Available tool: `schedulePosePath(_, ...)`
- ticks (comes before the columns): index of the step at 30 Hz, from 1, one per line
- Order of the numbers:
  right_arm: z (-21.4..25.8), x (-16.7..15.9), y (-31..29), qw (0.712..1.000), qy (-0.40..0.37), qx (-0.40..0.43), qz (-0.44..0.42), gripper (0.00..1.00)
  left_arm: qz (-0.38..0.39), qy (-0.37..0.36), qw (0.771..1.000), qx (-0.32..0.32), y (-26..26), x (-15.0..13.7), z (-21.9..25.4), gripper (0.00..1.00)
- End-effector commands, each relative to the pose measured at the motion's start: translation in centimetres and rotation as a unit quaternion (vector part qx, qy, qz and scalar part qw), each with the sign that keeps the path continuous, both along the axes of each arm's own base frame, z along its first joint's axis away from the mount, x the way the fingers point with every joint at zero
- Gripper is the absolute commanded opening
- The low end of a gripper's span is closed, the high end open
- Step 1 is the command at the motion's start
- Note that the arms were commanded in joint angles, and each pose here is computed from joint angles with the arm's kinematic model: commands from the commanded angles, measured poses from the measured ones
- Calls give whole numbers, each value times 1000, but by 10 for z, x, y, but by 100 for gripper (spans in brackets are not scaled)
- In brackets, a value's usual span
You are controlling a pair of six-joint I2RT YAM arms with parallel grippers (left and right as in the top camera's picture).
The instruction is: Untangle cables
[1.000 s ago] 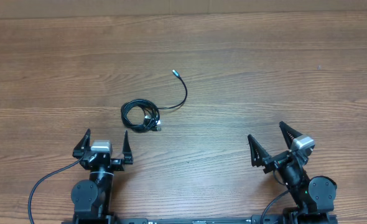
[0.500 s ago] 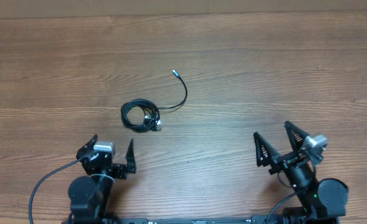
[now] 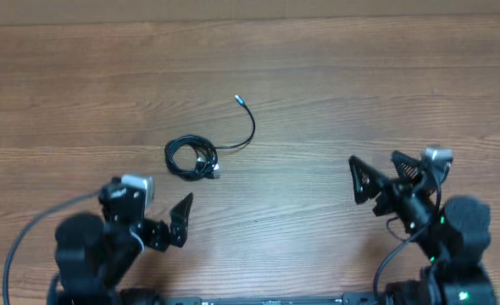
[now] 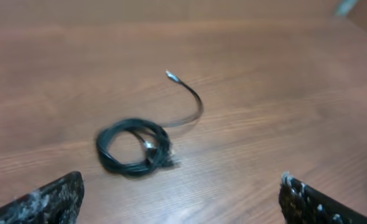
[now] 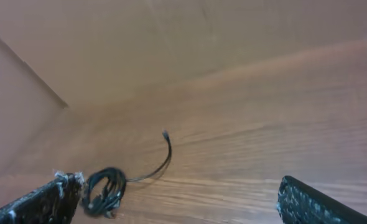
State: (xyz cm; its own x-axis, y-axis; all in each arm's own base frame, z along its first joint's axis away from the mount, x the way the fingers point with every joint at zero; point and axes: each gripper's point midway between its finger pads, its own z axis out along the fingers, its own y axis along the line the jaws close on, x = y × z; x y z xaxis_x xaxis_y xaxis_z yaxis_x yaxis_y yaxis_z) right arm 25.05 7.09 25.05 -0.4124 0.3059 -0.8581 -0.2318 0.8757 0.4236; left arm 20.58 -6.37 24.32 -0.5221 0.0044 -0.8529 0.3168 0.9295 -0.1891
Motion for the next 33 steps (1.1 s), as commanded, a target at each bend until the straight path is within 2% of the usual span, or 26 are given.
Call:
schedulePosePath(1,18,8,0,999,36,-2,-2,100,-41,45,998,-34,-16,6,9,100)
schedulePosePath(7,13,17,12,987,157,4,28,100,-81,154,982,-75,-33,17,-8,100)
schedulePosePath(13,7,24,54,963,213,71,147,100,-113,225,960,-120,-48,27,-28,99)
schedulePosePath(16,-3,25,65,949,242,94,178,100,-91,273,947,-143,-49,33,-43,100)
schedulePosePath(22,-31,36,68,933,294,105,179,100,-57,338,924,-168,-48,38,-64,100)
schedulePosePath(26,-46,41,71,921,323,114,183,81,-53,355,918,-168,-48,43,-74,99)
schedulePosePath(28,-51,41,74,915,334,123,191,76,-52,361,916,-168,-48,44,-77,91)
schedulePosePath(31,-58,43,75,909,347,127,192,73,-51,369,913,-169,-48,46,-82,68)
schedulePosePath(33,-61,44,75,907,352,128,191,73,-50,373,911,-169,-48,46,-83,58)
